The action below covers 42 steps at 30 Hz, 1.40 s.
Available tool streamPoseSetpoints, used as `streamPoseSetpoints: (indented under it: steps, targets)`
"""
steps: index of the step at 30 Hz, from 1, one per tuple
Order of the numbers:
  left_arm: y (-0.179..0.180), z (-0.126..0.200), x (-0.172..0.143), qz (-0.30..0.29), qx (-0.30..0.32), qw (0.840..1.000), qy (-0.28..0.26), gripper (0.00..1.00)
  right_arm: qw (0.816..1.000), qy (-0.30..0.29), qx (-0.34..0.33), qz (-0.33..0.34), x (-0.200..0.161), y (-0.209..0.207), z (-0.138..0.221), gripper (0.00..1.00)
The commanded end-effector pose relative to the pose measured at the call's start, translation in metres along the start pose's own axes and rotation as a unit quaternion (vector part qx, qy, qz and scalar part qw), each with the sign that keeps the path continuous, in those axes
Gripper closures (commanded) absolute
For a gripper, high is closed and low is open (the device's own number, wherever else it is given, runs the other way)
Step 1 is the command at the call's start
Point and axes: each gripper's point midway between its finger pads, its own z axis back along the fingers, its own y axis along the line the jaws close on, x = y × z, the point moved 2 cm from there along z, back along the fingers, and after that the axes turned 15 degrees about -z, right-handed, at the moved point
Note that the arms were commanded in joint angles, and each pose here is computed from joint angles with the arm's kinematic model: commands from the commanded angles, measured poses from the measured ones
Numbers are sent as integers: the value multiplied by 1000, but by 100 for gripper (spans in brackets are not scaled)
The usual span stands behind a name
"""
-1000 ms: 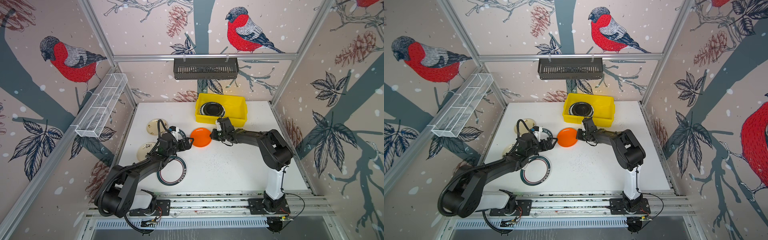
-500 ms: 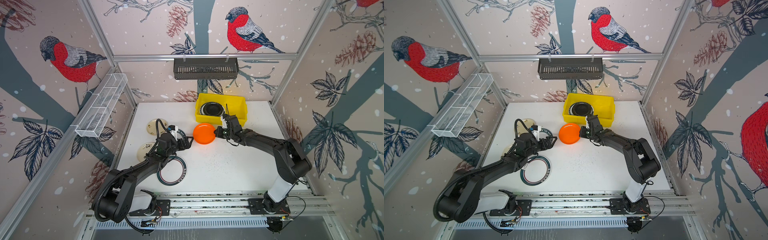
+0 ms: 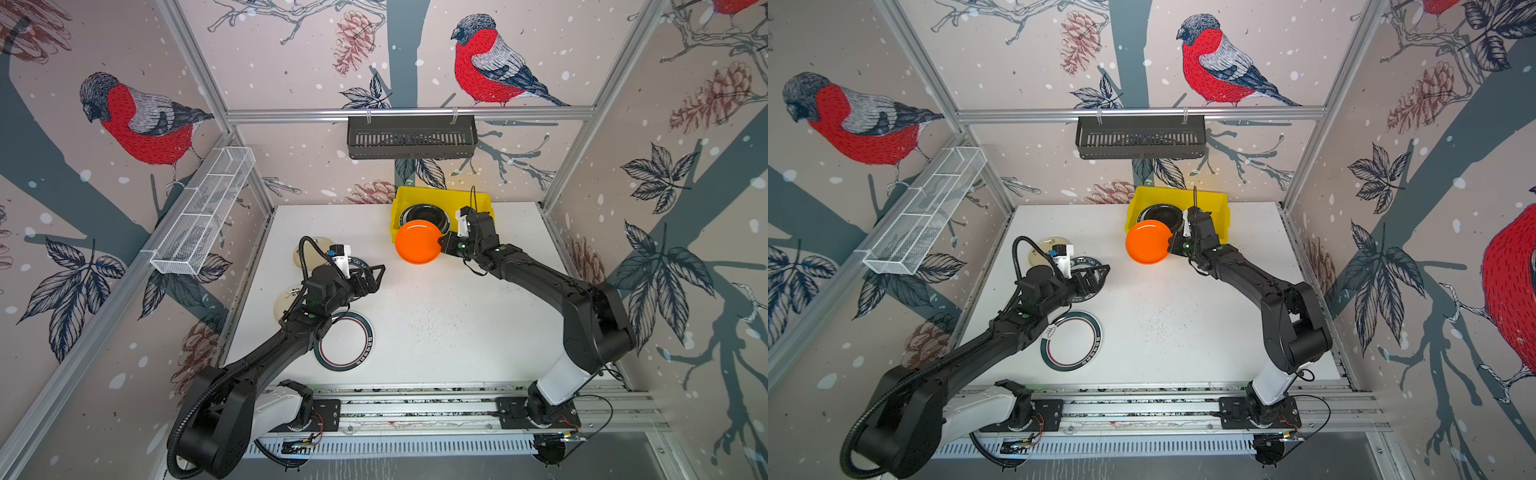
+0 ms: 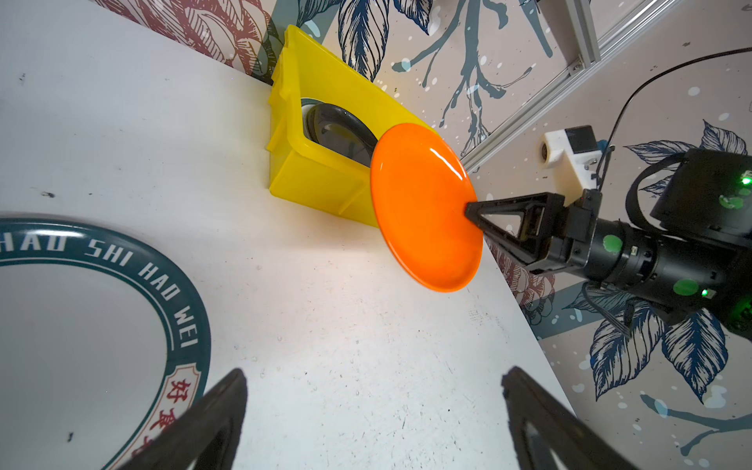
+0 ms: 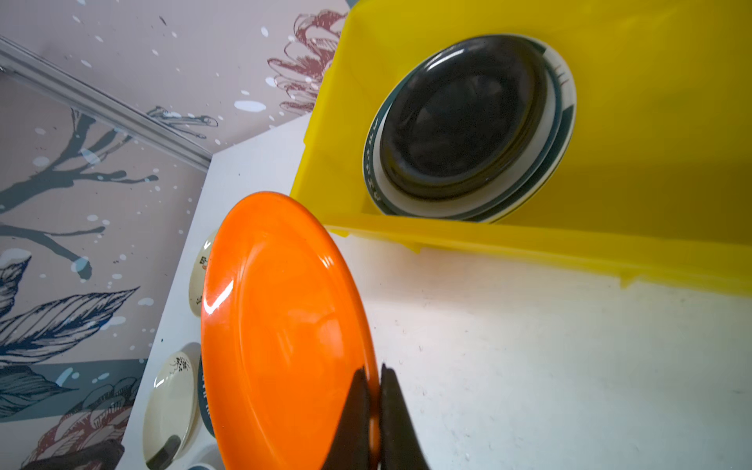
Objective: Place the plates into the plastic bin on the countertop
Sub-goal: Pick up the plate from the center of the table, then place the plate in the plastic bin.
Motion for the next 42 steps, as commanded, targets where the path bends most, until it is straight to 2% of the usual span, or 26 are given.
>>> streamPoseSetpoints:
  steps: [1, 7, 15, 24, 29, 35, 36, 38, 40, 42]
  targets:
    - [-2, 3, 1, 1, -2, 1000, -6, 3, 999, -39, 25, -1, 30, 5, 1, 100]
    - [-2, 5, 0, 1, -3, 1000, -4, 3, 998, -61, 15, -10, 63, -7, -17, 100]
    - [-4, 5, -4, -3, -2, 1000, 13, 3, 996, -73, 33, -30, 84, -9, -51, 100]
    - [-2, 12, 4, -20, 24, 999, 14, 3, 996, -84, -23, -29, 107, -34, -110, 100]
    - [2, 14, 6, -25, 40, 999, 14, 3, 993, -97, -73, -11, 109, -49, -125, 100]
    - [5, 15, 8, -34, 56, 998, 19, 3, 992, -62, -111, 3, 99, -57, -145, 100]
    - [6, 15, 7, -35, 57, 998, 21, 3, 993, -58, -106, 4, 99, -56, -146, 94]
    - [8, 15, 7, -39, 63, 997, 26, 3, 993, -56, -108, 7, 100, -54, -145, 68]
    - [10, 16, 4, -39, 71, 996, 35, 3, 992, -55, -116, 13, 102, -51, -141, 59]
    - [14, 18, 1, -39, 84, 995, 43, 3, 990, -57, -130, 24, 104, -48, -134, 44]
